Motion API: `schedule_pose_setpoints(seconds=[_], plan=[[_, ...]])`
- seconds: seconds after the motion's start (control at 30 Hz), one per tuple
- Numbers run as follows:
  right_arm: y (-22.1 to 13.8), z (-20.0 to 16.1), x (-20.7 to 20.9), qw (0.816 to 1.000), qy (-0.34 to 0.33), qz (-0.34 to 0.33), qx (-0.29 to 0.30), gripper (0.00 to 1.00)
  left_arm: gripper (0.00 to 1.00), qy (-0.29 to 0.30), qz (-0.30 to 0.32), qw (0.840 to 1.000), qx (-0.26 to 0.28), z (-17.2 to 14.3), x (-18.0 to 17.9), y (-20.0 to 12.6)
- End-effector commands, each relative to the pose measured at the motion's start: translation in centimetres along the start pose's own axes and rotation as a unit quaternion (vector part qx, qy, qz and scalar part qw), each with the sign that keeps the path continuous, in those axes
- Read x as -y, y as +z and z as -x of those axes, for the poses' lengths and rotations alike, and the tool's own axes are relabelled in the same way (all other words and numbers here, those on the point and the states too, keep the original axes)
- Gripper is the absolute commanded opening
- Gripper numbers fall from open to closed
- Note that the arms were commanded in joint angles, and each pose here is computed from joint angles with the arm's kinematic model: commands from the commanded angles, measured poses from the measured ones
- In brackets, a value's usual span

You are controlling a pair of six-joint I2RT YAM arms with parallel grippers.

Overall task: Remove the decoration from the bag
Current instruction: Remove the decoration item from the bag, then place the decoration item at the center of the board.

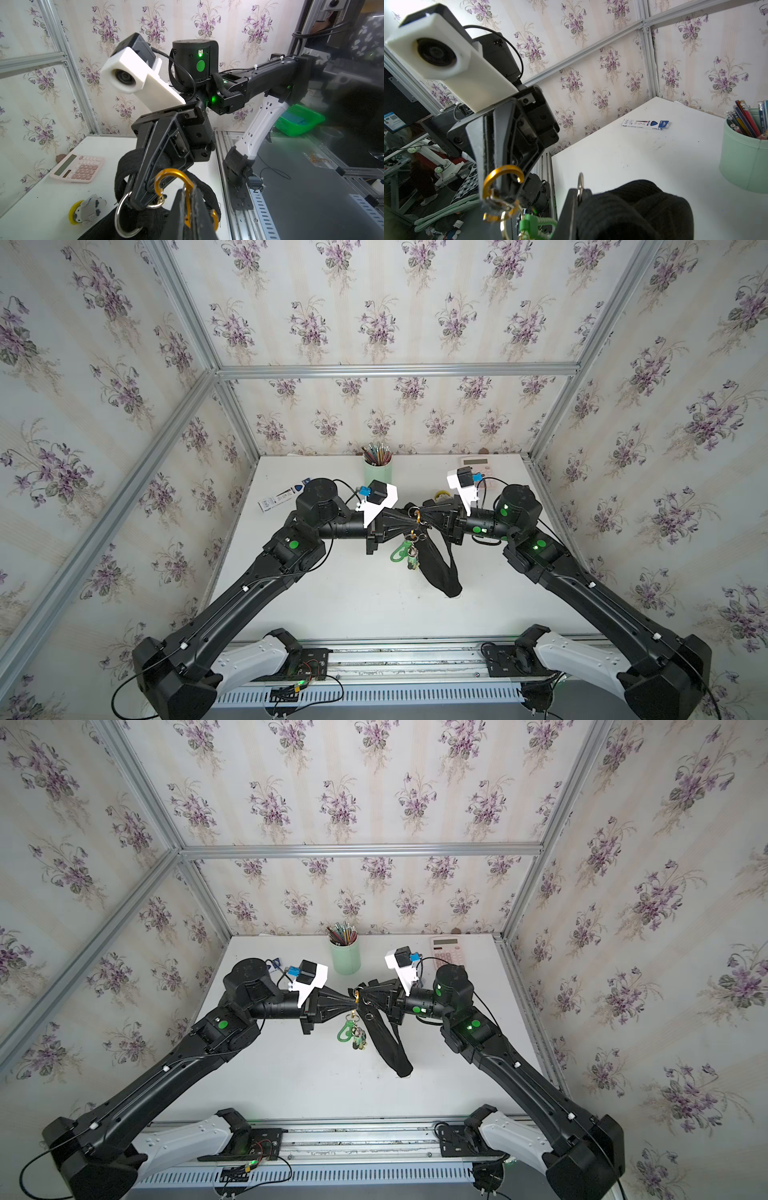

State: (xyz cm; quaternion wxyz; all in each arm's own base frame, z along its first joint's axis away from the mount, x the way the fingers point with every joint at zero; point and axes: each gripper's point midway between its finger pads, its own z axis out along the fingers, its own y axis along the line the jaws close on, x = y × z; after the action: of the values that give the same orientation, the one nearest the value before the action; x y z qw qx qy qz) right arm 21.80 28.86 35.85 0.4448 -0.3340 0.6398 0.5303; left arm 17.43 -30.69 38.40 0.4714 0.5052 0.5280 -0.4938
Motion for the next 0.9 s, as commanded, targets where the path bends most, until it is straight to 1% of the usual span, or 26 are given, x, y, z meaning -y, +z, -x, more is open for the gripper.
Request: schedule_pose_setpoints(seconds=[0.0,0.13,0.3,0.4,0.5,0.67,0.73,0.87], plan=[[-0.3,0.8,1.8,0.998,-0.015,-0.059,0.013,0.00,0.00,-0.001,0.037,0.999,-0.005,-0.9,-1.3,-0.3],[-0.9,0.1,5.8,0.986,-0.003,-0.167,-0.002,0.00,0.00,-0.026,0.099,0.995,-0.019,-2.9,-3.6,-1.3],[-1.5,-1.0,8.3,0.974,0.007,-0.224,-0.019,0.00,0.00,-0.068,0.165,0.983,-0.034,-6.2,-5.9,-2.7],[-1.7,-1.2,9.0,0.970,0.011,-0.241,-0.020,0.00,0.00,-0.101,0.200,0.973,-0.049,-9.0,-7.1,-3.1],[-2.0,-1.2,9.6,0.967,0.014,-0.254,-0.020,0.00,0.00,-0.142,0.235,0.959,-0.068,-12.0,-8.4,-3.3],[-2.1,-1.3,9.5,0.969,0.016,-0.247,-0.022,0.00,0.00,-0.195,0.281,0.935,-0.091,-16.7,-11.0,-3.2],[-2.1,-1.2,9.3,0.970,0.015,-0.242,-0.020,0.00,0.00,-0.209,0.290,0.928,-0.099,-18.0,-11.9,-2.9],[-2.3,-1.1,9.1,0.970,0.015,-0.241,-0.017,0.00,0.03,-0.235,0.301,0.917,-0.119,-20.4,-13.3,-2.3]])
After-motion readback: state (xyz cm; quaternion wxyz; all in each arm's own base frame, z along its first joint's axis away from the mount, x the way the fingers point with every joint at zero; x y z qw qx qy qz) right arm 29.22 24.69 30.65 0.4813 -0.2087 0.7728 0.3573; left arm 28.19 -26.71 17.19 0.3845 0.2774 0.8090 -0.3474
